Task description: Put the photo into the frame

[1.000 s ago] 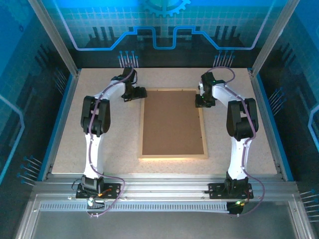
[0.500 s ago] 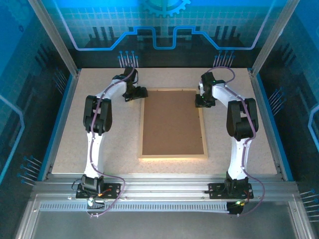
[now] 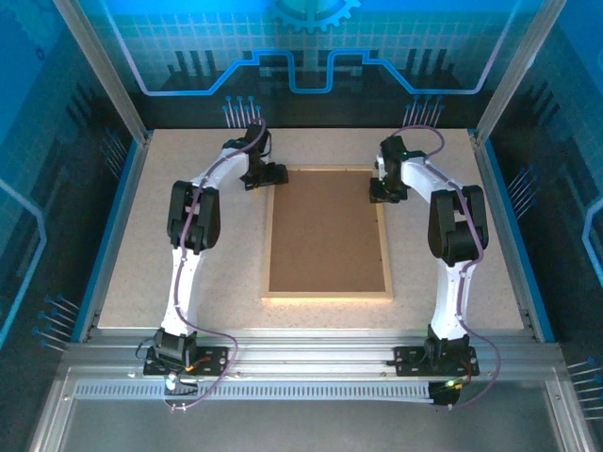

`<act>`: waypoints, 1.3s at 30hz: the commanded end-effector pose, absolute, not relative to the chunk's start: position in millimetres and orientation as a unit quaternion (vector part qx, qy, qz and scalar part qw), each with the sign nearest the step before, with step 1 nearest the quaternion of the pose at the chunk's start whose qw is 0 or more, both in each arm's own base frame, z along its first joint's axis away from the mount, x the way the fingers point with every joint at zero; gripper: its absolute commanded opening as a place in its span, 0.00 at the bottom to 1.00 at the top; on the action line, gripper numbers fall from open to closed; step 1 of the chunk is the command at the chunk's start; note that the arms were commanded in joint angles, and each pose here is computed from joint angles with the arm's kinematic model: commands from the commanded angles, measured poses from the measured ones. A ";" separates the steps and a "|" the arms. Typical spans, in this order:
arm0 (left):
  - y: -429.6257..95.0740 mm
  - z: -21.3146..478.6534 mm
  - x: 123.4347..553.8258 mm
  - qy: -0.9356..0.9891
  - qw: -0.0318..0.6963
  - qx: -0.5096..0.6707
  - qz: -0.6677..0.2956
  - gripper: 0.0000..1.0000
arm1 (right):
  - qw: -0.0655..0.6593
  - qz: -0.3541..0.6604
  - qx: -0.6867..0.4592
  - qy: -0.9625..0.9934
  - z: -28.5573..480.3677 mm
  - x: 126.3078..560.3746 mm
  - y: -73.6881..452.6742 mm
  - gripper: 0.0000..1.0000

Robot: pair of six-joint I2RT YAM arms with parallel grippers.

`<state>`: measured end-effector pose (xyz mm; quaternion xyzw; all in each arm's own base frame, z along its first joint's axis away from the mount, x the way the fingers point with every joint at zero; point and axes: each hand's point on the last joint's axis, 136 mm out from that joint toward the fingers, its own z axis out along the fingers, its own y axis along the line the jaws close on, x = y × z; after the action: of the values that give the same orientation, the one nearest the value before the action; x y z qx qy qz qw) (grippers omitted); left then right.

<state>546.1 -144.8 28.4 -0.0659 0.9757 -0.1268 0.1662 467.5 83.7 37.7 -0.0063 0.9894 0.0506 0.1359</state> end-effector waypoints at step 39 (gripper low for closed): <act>-108.5 38.1 541.5 0.962 0.169 -0.119 -0.179 0.82 | 0.121 0.054 -0.010 0.991 28.8 468.1 86.8 0.32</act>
<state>545.3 -101.2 54.4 -0.1155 0.9609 -0.1687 0.1867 468.1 83.9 37.7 -0.0063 0.9896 0.0506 0.1347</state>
